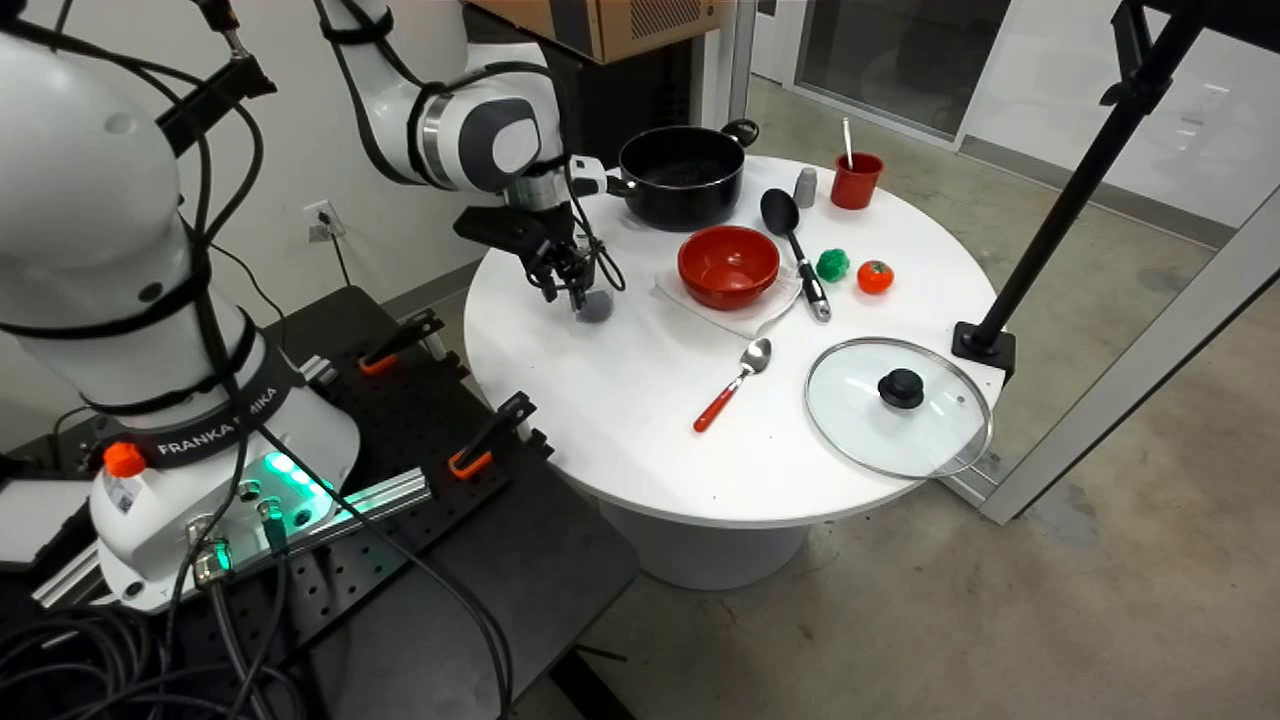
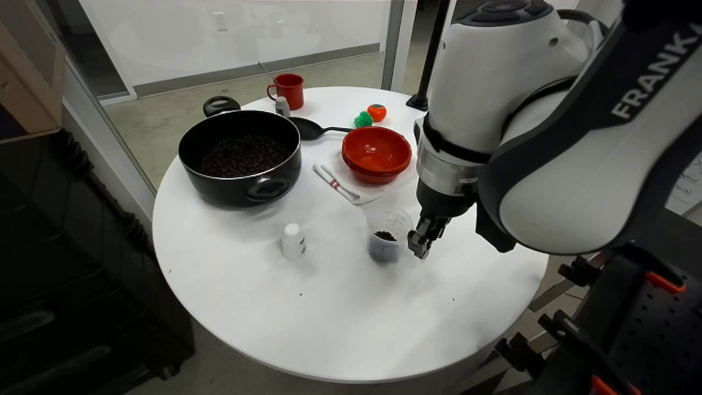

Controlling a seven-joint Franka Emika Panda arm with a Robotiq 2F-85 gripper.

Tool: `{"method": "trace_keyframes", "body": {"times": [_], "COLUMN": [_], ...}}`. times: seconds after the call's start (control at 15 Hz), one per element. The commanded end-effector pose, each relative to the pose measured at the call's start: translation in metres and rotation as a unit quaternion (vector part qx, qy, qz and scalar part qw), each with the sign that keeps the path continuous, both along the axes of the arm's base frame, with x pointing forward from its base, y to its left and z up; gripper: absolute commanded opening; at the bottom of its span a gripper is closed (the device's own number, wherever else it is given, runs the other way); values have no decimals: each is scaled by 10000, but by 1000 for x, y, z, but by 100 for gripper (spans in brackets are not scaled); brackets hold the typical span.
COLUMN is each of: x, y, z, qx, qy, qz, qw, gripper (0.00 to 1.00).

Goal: Pour the contents of the jug into the red bowl then place a spoonful in the pot

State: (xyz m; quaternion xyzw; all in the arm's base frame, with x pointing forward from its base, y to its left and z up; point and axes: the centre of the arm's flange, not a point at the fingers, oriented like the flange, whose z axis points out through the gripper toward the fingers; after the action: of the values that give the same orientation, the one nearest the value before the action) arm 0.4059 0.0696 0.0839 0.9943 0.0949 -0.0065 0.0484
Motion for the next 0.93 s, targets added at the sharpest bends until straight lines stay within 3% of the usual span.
{"method": "trace_keyframes", "body": {"times": [0.0, 0.13, 0.47, 0.6, 0.67, 0.73, 0.87], "x": [0, 1, 6, 9, 11, 13, 16], "y": [-5, -5, -5, -5, -6, -6, -8], "z": [4, 4, 2, 2, 2, 2, 3], "qx": [87, 117, 178, 192, 196, 199, 201], "qy": [108, 153, 224, 210, 186, 170, 144], "qz": [126, 196, 480, 567, 595, 630, 655], "qw": [9998, 9996, 9984, 9980, 9979, 9977, 9975], "gripper": [88, 99, 100, 91, 72, 70, 55]}}
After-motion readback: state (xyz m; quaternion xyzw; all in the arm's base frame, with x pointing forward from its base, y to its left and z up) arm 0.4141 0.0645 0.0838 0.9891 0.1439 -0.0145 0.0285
